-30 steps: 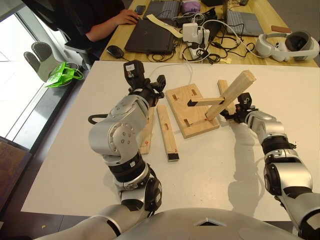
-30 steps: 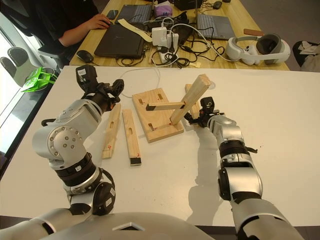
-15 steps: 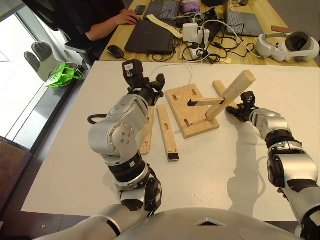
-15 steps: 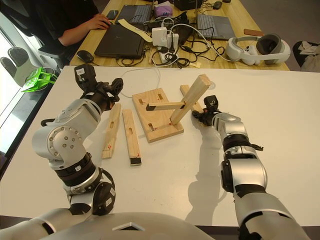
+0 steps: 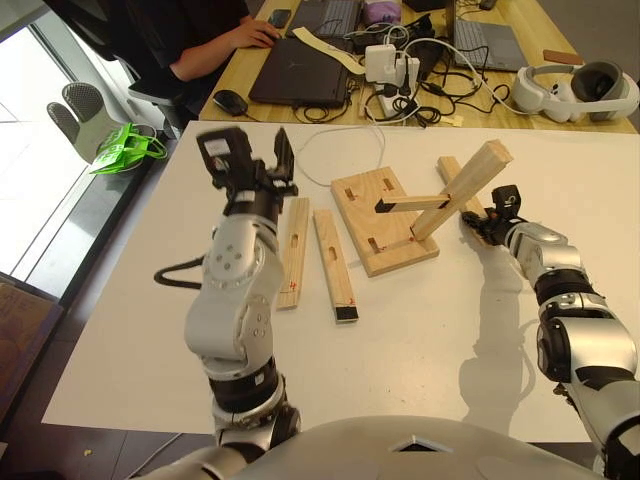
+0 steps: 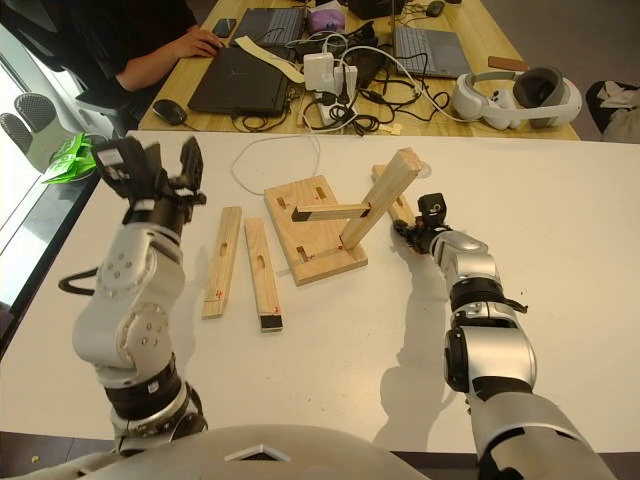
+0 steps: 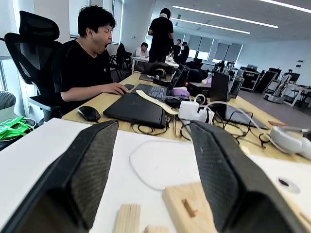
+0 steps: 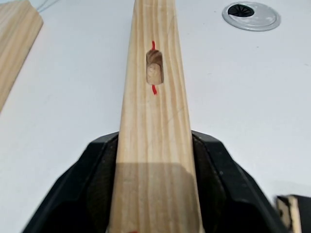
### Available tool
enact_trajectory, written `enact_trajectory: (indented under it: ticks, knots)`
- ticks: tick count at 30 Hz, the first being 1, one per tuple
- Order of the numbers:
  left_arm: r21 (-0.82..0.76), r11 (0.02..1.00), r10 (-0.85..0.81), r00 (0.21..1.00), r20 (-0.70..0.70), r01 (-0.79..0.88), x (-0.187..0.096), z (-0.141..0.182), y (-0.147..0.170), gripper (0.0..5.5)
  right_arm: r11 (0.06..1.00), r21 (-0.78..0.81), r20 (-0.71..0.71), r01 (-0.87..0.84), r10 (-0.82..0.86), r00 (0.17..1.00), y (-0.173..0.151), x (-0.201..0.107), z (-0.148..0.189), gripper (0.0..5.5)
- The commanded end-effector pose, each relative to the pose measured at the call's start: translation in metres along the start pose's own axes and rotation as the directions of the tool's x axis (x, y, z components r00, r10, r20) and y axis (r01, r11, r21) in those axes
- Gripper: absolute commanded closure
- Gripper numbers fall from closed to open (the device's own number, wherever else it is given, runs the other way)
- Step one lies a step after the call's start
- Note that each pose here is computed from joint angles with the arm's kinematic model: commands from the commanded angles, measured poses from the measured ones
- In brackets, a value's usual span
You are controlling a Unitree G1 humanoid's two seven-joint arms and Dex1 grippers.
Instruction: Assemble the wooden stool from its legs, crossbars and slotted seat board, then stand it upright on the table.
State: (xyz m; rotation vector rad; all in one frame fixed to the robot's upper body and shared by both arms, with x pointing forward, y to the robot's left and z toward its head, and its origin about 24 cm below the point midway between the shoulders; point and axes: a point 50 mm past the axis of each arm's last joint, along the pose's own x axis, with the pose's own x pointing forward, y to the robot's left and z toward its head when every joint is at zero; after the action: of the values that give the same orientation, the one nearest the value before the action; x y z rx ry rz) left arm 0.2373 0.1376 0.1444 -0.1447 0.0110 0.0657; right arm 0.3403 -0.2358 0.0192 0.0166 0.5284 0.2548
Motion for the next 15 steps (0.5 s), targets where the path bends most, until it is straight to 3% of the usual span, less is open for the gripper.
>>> enact_trajectory:
  ticks: [1, 8, 15]
  knots:
    - [-0.127, 0.991, 0.043, 0.998, -0.050, -0.049, -0.011, -0.016, -0.006, 2.77, 1.000, 0.007, 0.113, 0.005, -0.006, 0.994, -0.010, -0.010, 0.014, 3.45]
    - [-0.207, 0.974, 0.087, 0.995, -0.041, -0.094, -0.006, -0.011, 0.001, 2.77, 0.997, 0.042, 0.404, -0.072, 0.049, 0.913, 0.002, -0.022, 0.051, 3.45]
    - [-0.248, 0.968, 0.046, 0.998, 0.054, -0.031, 0.018, 0.036, 0.041, 2.77, 0.998, -0.027, 0.694, -0.059, 0.061, 0.718, 0.017, -0.056, 0.114, 3.45]
